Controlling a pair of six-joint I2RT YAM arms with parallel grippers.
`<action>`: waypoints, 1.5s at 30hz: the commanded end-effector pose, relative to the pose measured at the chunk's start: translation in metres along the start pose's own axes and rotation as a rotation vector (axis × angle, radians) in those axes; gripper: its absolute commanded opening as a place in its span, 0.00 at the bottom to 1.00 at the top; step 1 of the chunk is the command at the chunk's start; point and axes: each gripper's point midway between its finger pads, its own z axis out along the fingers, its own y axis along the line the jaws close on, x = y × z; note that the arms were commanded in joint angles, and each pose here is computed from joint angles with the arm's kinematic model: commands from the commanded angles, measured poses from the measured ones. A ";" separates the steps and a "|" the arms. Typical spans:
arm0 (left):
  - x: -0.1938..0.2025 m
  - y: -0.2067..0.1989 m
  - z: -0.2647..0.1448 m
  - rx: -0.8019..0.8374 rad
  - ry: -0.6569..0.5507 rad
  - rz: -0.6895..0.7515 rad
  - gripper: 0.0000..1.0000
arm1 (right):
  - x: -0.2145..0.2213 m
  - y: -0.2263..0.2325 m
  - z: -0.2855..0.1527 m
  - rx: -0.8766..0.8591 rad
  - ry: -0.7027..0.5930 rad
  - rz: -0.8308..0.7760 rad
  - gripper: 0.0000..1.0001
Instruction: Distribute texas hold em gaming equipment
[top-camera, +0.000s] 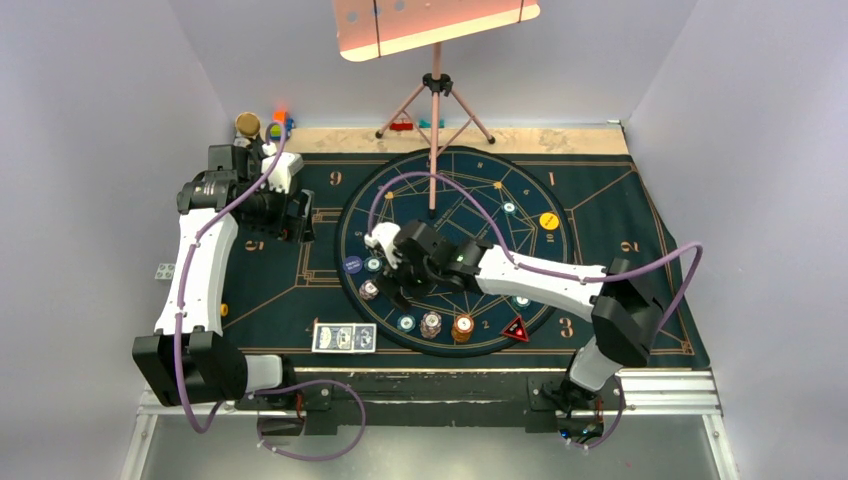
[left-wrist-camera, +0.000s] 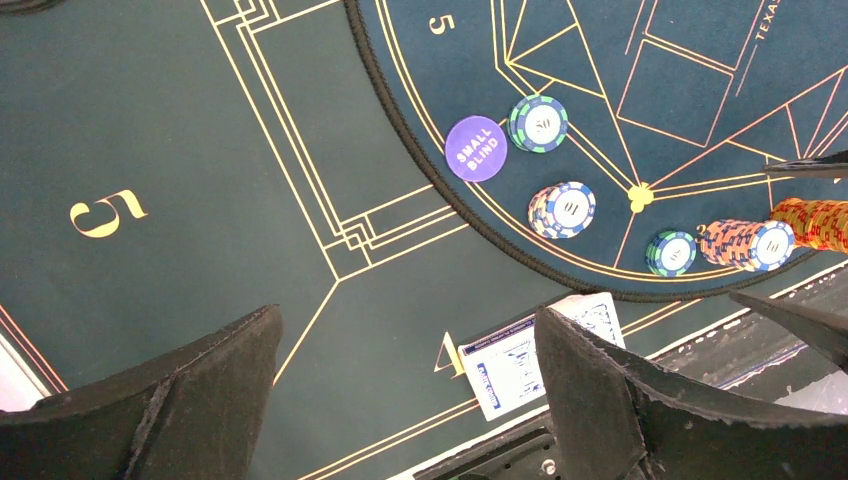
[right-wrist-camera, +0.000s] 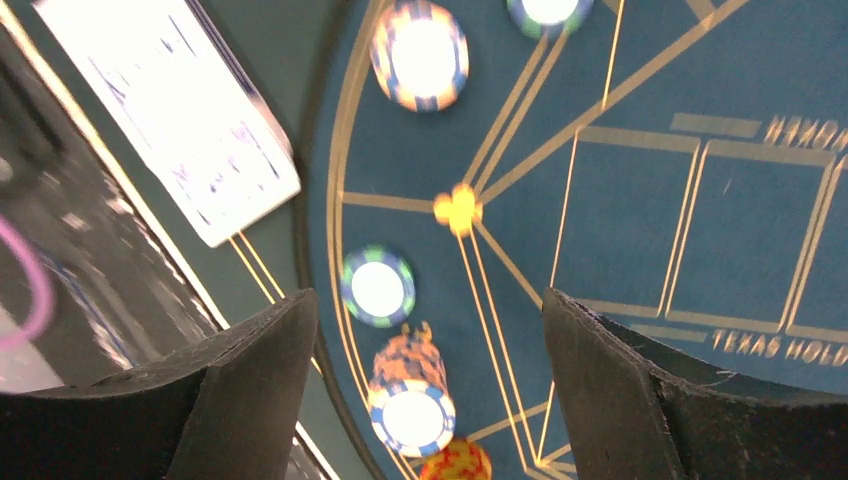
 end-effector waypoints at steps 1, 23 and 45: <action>-0.011 -0.001 -0.010 -0.003 -0.050 0.019 1.00 | 0.046 -0.006 -0.006 0.036 0.101 0.018 0.85; -0.010 0.000 -0.015 -0.020 -0.051 0.044 1.00 | 0.103 0.004 -0.001 0.016 0.214 0.026 0.76; -0.008 0.002 -0.018 -0.040 -0.053 0.063 1.00 | 0.113 0.005 0.006 0.009 0.244 0.026 0.64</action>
